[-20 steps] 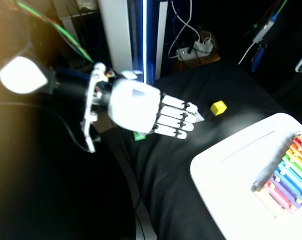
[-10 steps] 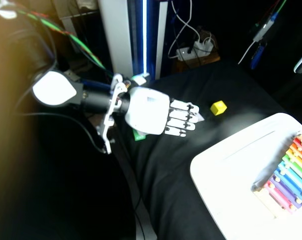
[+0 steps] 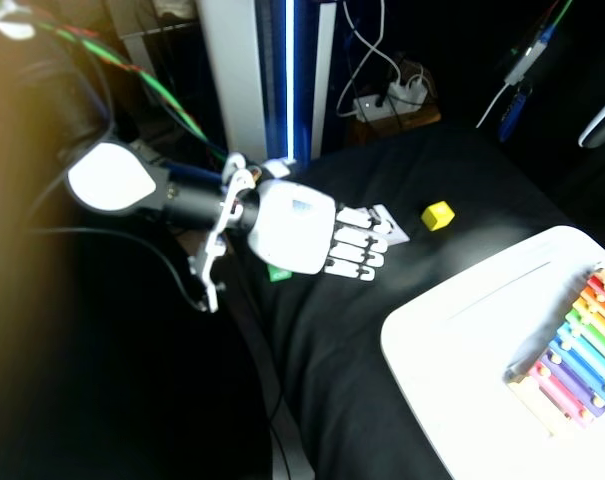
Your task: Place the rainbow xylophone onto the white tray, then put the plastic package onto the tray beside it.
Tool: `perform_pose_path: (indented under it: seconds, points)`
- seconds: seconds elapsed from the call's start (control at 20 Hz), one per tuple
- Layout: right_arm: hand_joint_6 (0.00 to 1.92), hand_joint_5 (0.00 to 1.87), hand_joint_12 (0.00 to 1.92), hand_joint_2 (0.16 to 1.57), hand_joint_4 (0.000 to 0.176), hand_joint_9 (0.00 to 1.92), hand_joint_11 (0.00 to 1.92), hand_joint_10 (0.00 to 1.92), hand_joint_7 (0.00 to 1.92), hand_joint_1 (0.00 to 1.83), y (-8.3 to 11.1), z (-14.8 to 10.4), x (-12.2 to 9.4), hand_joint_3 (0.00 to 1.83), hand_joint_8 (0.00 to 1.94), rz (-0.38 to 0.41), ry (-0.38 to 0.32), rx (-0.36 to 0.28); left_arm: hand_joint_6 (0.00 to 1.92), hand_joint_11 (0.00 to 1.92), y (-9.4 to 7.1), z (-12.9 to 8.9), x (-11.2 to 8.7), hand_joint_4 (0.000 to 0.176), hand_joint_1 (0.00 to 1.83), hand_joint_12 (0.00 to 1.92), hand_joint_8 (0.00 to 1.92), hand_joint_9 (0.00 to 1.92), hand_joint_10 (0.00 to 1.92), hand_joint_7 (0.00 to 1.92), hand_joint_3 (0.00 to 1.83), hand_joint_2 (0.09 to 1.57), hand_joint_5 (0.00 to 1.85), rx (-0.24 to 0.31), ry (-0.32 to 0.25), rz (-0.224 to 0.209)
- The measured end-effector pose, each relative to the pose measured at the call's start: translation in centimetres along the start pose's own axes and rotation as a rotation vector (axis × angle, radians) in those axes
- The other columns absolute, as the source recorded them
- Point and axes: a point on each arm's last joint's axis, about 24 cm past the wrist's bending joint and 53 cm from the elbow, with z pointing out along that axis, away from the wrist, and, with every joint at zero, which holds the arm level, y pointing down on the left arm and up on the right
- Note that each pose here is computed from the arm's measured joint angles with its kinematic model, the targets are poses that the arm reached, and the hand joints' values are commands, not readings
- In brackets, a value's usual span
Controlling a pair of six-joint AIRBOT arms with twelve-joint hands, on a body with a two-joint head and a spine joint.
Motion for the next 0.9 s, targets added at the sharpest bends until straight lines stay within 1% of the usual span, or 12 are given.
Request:
perform_pose_path:
  seconds: [0.1, 0.2, 0.3, 0.35, 0.4, 0.45, 0.5, 0.55, 0.6, 0.65, 0.7, 0.9]
  points:
    - [0.0, 0.0, 0.0, 0.69, 0.04, 0.0, 0.0, 0.0, 0.0, 0.67, -0.4, -1.0, -0.6, 0.01, 0.0, -0.007, -0.014, 0.022, 0.0, 0.12, 0.2, 0.0, 0.3, 0.055, 0.85, 0.05, 0.0, 0.03, 0.0, 0.0, 0.0, 0.62, 0.0, -0.006, 0.008, 0.001]
    - [0.0, 0.0, 0.03, 0.67, 0.036, 0.02, 0.08, 0.01, 0.03, 0.7, -0.5, -1.8, -0.9, 0.0, 0.01, -0.012, -0.023, 0.037, 0.0, 0.1, 0.2, 0.0, 0.5, 0.061, 0.87, 0.04, 0.0, 0.01, 0.0, 0.0, 0.0, 0.6, 0.0, -0.006, 0.012, -0.002]
    - [0.0, 0.0, 0.03, 0.66, 0.069, 0.01, 0.07, 0.0, 0.01, 0.73, 0.3, -2.8, -1.9, 0.0, 0.0, -0.051, -0.041, 0.039, 0.0, 0.07, 0.2, 0.0, 0.6, 0.085, 0.88, 0.02, 0.0, 0.0, 0.0, 0.0, 0.0, 0.61, 0.0, -0.009, 0.014, -0.001]
    - [0.0, 0.0, 0.02, 0.66, 0.075, 0.0, 0.05, 0.0, 0.0, 0.73, 1.0, -3.4, -2.8, 0.0, 0.0, -0.115, -0.053, 0.05, 0.0, 0.07, 0.2, 0.0, 0.6, 0.083, 0.85, 0.02, 0.0, 0.01, 0.0, 0.0, 0.0, 0.61, 0.0, -0.009, 0.014, -0.001]
    - [0.0, 0.0, 0.02, 0.66, 0.067, 0.0, 0.05, 0.0, 0.0, 0.73, 2.5, -3.9, -4.1, 0.0, 0.0, -0.223, -0.074, 0.062, 0.0, 0.07, 0.2, 0.0, 0.7, 0.079, 0.85, 0.02, 0.0, 0.01, 0.0, 0.0, 0.0, 0.61, 0.0, -0.008, 0.018, -0.003]
    - [0.0, 0.0, 0.03, 0.65, 0.072, 0.0, 0.06, 0.0, 0.0, 0.74, 3.3, -4.0, -4.6, 0.0, 0.0, -0.267, -0.084, 0.065, 0.0, 0.06, 0.2, 0.0, 1.0, 0.069, 0.86, 0.02, 0.0, 0.01, 0.0, 0.0, 0.0, 0.62, 0.0, -0.009, 0.024, -0.006]
    - [0.0, 0.0, 0.03, 0.64, 0.065, 0.01, 0.06, 0.0, 0.01, 0.7, 4.2, -3.6, -4.9, 0.0, 0.0, -0.303, -0.088, 0.061, 0.0, 0.07, 0.2, 0.0, 1.4, 0.062, 0.86, 0.02, 0.0, 0.02, 0.01, 0.0, 0.0, 0.61, 0.0, -0.01, 0.034, -0.008]
    - [0.0, 0.0, 0.03, 0.65, 0.05, 0.01, 0.06, 0.01, 0.02, 0.7, 4.3, -3.2, -4.6, 0.0, 0.01, -0.32, -0.064, 0.066, 0.0, 0.08, 0.2, 0.0, 1.6, 0.068, 0.84, 0.02, 0.0, 0.02, 0.01, 0.0, 0.0, 0.6, 0.0, -0.008, 0.04, -0.009]
    - [0.0, 0.0, 0.04, 0.65, 0.041, 0.04, 0.09, 0.01, 0.04, 0.7, 4.1, -2.8, -4.0, 0.0, 0.01, -0.328, -0.039, 0.072, 0.0, 0.07, 0.0, 0.2, 1.7, 0.06, 0.85, 0.02, 0.0, 0.02, 0.01, 0.0, 0.0, 0.61, 0.0, -0.005, 0.041, -0.011]
    - [0.0, 0.0, 0.05, 0.63, 0.032, 0.06, 0.11, 0.02, 0.05, 0.7, 3.9, -2.6, -3.6, 0.0, 0.02, -0.341, -0.017, 0.079, 0.0, 0.06, -0.1, 0.2, 1.7, 0.081, 0.87, 0.02, 0.0, 0.02, 0.01, 0.0, 0.0, 0.6, 0.0, -0.002, 0.041, -0.014]
    - [0.0, 0.0, 0.03, 0.64, 0.001, 0.04, 0.06, 0.01, 0.04, 0.67, 3.8, -2.5, -3.5, 0.0, 0.01, -0.345, -0.012, 0.08, 0.0, 0.07, -0.1, 0.3, 1.7, 0.064, 0.87, 0.02, 0.0, 0.03, 0.01, 0.0, 0.0, 0.59, 0.0, -0.003, 0.041, -0.014]
    - [0.0, 0.0, 0.0, 0.68, 0.0, 0.0, 0.0, 0.0, 0.0, 0.5, 3.5, -2.4, -3.3, 0.01, 0.0, -0.35, -0.002, 0.091, 0.0, 0.08, -0.6, 0.5, 2.7, 0.075, 0.88, 0.02, 0.0, 0.01, 0.0, 0.0, 0.0, 0.6, 0.0, 0.007, 0.063, -0.015]
